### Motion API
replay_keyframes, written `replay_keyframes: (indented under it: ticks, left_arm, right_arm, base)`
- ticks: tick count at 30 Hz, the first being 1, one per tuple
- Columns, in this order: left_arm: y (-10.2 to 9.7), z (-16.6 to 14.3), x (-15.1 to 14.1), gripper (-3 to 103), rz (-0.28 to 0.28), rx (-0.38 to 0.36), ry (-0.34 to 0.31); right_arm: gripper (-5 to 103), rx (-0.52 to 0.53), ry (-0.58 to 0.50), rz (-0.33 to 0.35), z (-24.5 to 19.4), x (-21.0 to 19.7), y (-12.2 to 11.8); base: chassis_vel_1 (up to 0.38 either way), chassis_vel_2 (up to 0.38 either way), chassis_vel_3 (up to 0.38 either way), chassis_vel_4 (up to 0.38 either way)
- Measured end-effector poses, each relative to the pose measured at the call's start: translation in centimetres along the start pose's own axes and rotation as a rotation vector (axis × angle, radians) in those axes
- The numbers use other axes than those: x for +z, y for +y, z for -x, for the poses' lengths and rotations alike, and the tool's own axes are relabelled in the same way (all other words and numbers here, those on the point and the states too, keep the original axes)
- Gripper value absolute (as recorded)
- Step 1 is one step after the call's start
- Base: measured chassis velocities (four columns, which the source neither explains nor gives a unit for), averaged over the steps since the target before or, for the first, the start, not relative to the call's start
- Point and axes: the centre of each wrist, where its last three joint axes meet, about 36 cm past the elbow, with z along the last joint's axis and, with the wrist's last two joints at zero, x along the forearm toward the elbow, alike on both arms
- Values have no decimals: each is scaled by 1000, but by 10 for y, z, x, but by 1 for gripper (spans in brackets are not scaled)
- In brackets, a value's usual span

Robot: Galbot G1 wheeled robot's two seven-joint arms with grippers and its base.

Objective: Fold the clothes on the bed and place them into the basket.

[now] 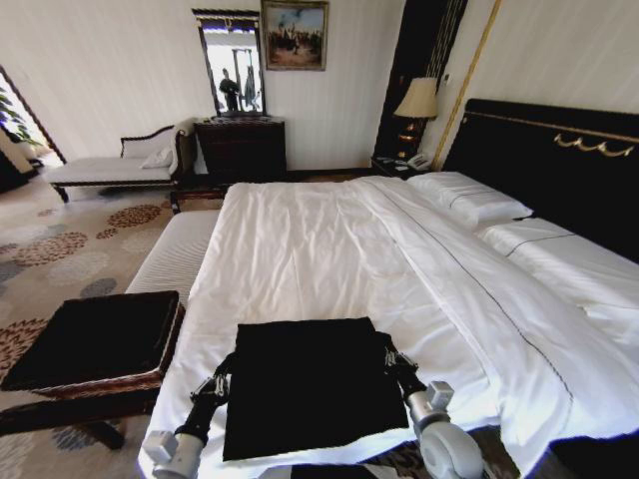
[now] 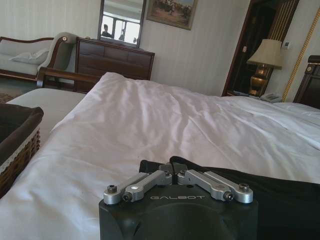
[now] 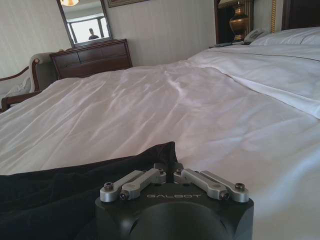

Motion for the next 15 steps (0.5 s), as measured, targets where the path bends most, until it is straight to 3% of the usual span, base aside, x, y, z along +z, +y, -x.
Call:
replay_keyframes:
  ticks: [10, 15]
  left_arm:
    - [-7, -30, 11, 0, -14, -15, 36]
    - [1, -37, 9, 0, 3, -32, 36]
  right_arm:
    - [1, 20, 45, -15, -21, 8, 1]
    - [1, 39, 71, -36, -35, 15, 1]
  base:
    - [0, 0, 0, 0]
    - [0, 0, 0, 0]
